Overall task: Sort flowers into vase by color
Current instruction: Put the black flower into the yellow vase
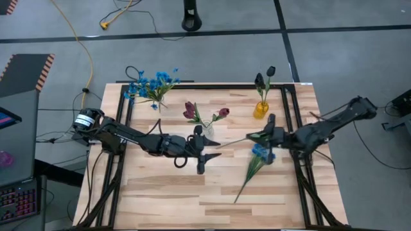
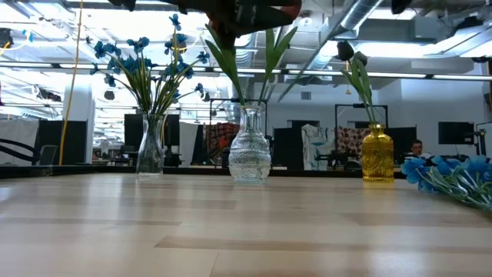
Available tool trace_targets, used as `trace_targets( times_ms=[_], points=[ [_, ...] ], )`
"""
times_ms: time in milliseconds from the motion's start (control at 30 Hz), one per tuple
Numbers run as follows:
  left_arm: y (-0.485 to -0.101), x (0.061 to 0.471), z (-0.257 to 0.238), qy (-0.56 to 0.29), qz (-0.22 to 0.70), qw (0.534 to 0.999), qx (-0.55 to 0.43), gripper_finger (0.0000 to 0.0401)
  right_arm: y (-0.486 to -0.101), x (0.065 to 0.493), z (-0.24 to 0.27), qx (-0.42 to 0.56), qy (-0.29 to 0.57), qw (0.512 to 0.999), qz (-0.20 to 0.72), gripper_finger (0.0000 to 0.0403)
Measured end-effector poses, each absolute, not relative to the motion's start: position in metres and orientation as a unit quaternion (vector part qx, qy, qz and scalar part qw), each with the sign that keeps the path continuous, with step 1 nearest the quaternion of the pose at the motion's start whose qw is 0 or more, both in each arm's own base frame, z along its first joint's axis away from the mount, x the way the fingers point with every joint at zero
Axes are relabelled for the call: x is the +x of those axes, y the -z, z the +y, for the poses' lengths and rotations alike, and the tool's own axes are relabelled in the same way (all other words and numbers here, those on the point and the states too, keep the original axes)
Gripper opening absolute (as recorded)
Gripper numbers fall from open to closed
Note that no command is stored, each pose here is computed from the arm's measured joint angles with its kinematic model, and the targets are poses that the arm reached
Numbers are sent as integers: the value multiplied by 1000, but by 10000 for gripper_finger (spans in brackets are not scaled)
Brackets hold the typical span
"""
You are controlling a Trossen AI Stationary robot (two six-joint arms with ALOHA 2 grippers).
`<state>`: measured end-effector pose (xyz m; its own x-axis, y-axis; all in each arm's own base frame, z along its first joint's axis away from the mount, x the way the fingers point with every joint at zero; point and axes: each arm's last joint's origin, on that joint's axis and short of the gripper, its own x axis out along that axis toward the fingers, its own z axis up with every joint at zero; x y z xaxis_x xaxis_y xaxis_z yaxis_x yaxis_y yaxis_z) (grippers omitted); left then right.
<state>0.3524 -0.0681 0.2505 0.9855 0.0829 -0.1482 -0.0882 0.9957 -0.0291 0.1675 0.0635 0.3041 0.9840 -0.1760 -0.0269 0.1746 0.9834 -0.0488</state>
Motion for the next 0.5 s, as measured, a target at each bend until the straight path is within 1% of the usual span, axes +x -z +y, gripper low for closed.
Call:
trace_targets(
  times_ms=[200, 300, 500],
  points=[
    [-248, 352, -68, -43, 85, 995, -15, 170, -316, 139, 51, -9, 85, 996, -6, 44],
    [-248, 352, -68, -43, 85, 995, -15, 170, -318, 131, 44, -7, 128, 992, -8, 44],
    [-248, 352, -68, -43, 85, 995, -15, 170, -317, 128, 36, -41, 215, 976, 8, 43]
  ],
)
